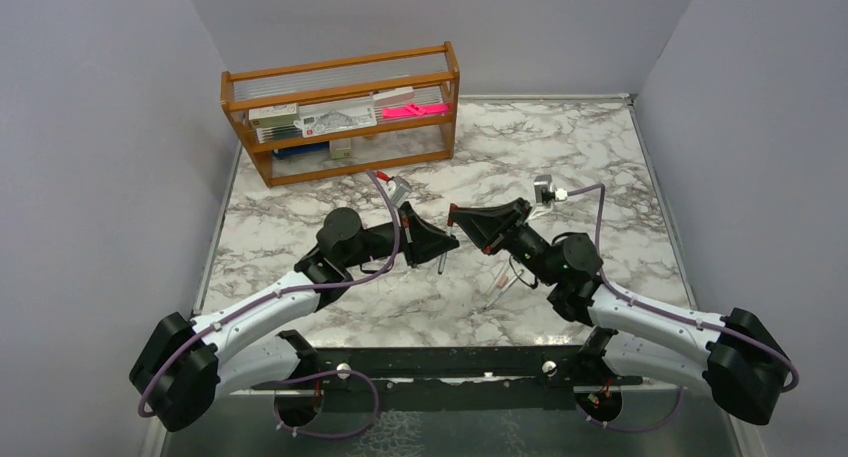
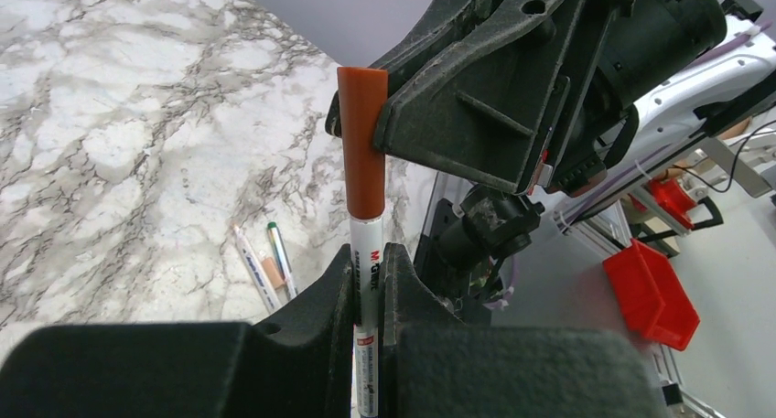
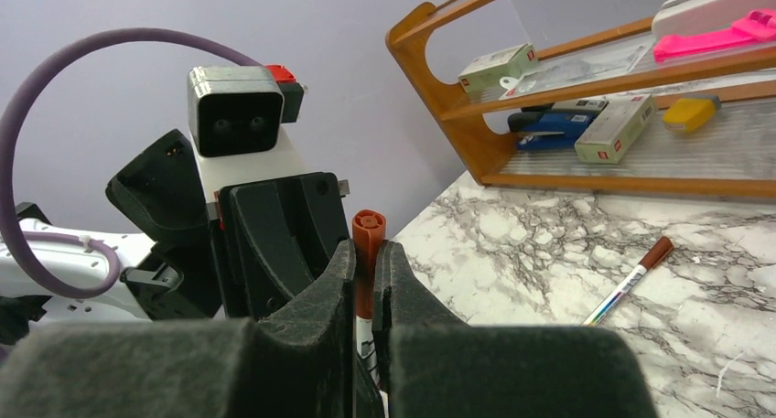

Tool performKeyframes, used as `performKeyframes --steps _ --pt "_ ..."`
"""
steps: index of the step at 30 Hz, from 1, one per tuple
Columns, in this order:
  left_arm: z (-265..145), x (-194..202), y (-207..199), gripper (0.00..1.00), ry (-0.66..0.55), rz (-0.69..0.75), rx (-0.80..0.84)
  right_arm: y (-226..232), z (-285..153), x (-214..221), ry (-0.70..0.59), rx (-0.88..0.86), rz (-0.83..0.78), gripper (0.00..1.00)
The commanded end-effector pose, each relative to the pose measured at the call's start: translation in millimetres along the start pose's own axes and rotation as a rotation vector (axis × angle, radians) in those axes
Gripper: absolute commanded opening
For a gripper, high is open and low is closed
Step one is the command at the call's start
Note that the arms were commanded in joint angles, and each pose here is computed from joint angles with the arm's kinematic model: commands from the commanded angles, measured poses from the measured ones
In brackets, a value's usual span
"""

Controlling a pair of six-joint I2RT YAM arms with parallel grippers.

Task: Insert the pens into the pen caps

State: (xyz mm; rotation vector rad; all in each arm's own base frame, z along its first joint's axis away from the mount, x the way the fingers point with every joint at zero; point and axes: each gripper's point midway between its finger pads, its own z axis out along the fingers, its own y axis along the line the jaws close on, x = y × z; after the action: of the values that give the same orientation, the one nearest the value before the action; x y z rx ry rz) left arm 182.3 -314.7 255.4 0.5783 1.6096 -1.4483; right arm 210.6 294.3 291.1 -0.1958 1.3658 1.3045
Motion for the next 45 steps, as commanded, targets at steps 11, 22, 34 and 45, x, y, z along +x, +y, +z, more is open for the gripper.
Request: performKeyframes --steps 11,22,34,45 --pt "-1 -53 4 0.00 -0.191 0.126 -0.070 7 -12 27 0.184 0.016 -0.012 0.32" --pt "-54 39 158 0.00 0.124 -0.056 -0.843 -45 -64 -11 -0.001 0.352 -0.015 0.48" --pt "-47 64 245 0.00 0.367 -0.194 -1.151 -72 -89 38 0.124 0.419 0.031 0.42" --pt "-43 83 282 0.02 0.433 -0.207 -1.239 -81 -95 53 0.173 0.444 0.011 0.41"
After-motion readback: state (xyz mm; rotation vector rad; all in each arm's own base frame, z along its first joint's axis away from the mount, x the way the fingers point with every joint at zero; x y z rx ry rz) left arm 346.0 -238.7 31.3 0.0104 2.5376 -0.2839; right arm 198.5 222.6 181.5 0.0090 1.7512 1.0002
